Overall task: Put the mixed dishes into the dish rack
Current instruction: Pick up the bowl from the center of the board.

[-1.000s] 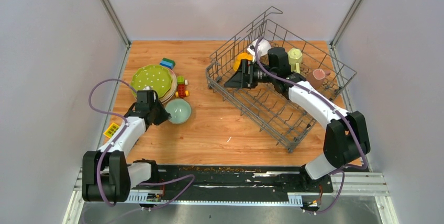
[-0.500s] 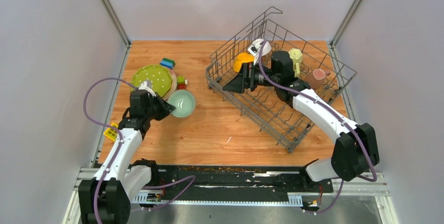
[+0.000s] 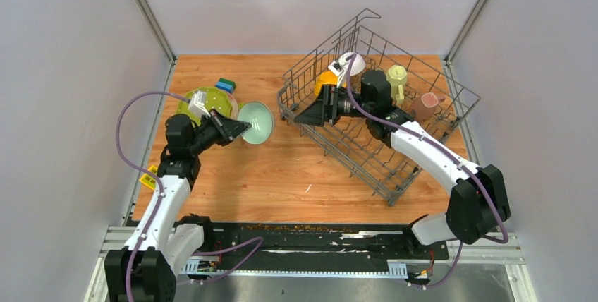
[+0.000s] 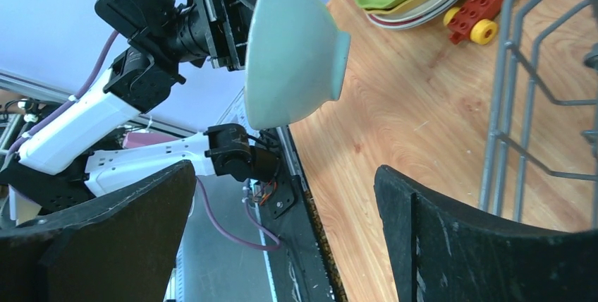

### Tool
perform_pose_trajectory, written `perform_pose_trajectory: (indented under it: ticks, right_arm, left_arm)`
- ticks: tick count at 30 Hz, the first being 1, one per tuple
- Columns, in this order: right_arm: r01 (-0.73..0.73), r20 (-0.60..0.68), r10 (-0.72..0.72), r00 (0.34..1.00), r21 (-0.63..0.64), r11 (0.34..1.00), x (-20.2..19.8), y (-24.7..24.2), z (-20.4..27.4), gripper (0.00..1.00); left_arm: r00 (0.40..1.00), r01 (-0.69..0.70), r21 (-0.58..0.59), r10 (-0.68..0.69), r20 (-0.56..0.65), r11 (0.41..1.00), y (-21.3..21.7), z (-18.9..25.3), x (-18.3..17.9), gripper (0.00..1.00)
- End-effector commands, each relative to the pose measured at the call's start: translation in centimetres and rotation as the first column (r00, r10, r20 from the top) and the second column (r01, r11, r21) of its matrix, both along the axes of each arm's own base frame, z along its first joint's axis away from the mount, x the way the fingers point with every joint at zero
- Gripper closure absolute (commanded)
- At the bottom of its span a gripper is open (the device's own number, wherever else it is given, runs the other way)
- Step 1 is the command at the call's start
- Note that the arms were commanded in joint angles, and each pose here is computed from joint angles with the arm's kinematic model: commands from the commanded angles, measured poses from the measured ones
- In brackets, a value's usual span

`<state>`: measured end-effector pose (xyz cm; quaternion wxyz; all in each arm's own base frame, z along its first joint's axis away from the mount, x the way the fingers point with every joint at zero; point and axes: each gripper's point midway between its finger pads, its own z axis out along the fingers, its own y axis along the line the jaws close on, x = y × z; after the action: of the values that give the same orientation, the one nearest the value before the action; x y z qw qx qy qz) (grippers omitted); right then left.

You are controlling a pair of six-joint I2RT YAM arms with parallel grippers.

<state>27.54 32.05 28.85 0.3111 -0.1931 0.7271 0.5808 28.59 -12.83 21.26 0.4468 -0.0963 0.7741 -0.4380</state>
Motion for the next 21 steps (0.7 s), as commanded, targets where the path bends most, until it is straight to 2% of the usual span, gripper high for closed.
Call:
perform_pose_trajectory:
  ticks: [1, 7, 16, 21]
  right_arm:
    - [-0.011, 0.007, 0.01, 1.0, 0.056, 0.998, 0.0, 1.9, 1.9, 0.0]
    - [-0.023, -0.029, 0.024, 0.999, 0.056, 0.998, -0.2, 3.9, 1.6, 0.0]
    - [-0.07, 0.079, 0.062, 0.995, 0.095, 0.993, -1.7, 5.2, 3.7, 0.0]
    - [-0.093, 0.084, 0.085, 0.993, 0.099, 0.991, -2.0, 5.6, 4.0, 0.0]
  left_arm:
    - [0.97, 0.138, -0.084, -0.117, 0.211, 0.987, -1.9, 6.9, -0.1, 1.0]
    - [0.951, 0.225, -0.136, -0.187, 0.247, 0.965, -3.6, 7.9, -0.5, 1.0]
    - [0.943, 0.26, -0.145, -0.219, 0.249, 0.955, -4.7, 8.0, -0.7, 1.0]
    - [0.94, 0.276, -0.149, -0.234, 0.248, 0.95, -5.2, 7.9, -0.7, 1.0]
